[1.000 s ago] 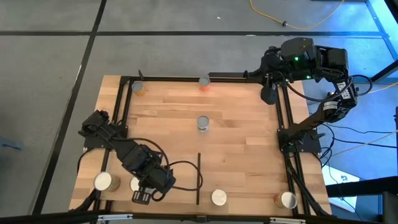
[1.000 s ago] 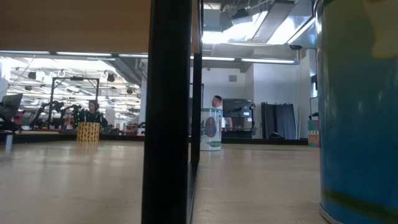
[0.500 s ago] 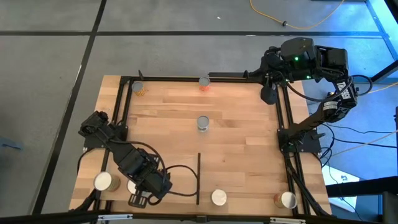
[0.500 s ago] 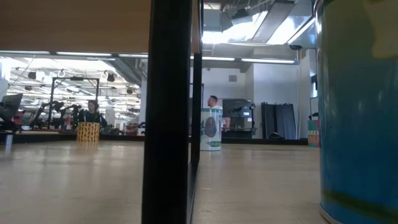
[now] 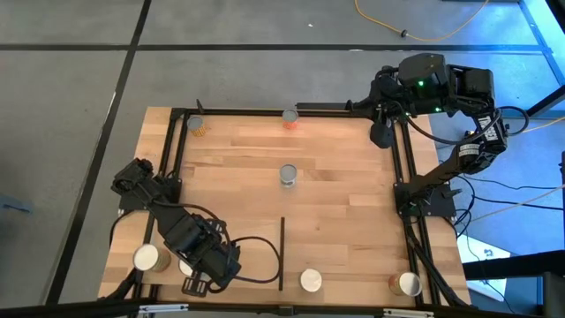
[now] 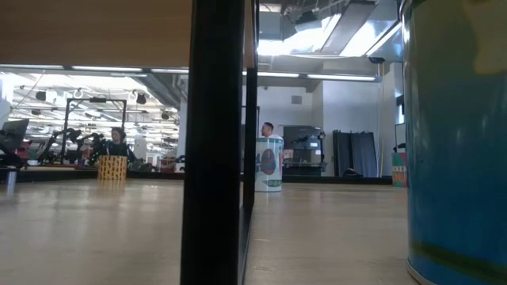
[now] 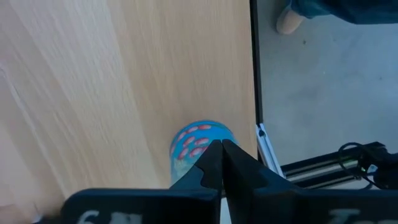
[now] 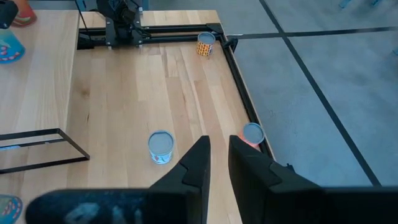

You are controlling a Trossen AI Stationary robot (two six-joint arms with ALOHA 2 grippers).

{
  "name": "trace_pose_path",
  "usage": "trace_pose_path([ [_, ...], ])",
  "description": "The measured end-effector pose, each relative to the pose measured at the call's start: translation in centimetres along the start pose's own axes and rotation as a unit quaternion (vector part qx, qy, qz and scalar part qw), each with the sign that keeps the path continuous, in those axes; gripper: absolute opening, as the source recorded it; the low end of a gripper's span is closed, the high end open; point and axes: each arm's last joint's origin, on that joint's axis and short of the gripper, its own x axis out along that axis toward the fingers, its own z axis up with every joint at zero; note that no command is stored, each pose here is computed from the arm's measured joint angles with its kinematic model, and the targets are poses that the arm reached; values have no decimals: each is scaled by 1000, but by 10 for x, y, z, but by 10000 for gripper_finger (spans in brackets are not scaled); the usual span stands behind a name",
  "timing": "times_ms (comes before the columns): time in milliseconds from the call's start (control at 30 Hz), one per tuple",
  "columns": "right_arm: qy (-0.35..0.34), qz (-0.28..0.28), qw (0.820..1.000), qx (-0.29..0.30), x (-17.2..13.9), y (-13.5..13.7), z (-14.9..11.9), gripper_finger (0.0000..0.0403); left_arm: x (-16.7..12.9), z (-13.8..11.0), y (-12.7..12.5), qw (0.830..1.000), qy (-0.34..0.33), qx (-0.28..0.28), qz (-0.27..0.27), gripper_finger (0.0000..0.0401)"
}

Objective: Pick and place cans onto a shelf
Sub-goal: Put the top canned cherries on the shelf

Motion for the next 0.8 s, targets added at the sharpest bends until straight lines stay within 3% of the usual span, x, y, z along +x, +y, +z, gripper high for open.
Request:
trace_pose_path([
  [167, 0, 0, 1000, 0, 0, 0, 0, 59, 0, 0, -1, 1000, 1, -8, -7, 0],
  [433, 0, 0, 1000, 0, 0, 0, 0, 59, -2, 0, -14, 997, 1, 6, -74, 0],
  [800, -2, 0, 1000, 0, 0, 0, 0, 59, 0, -13, -20, 999, 22, -32, -36, 0],
])
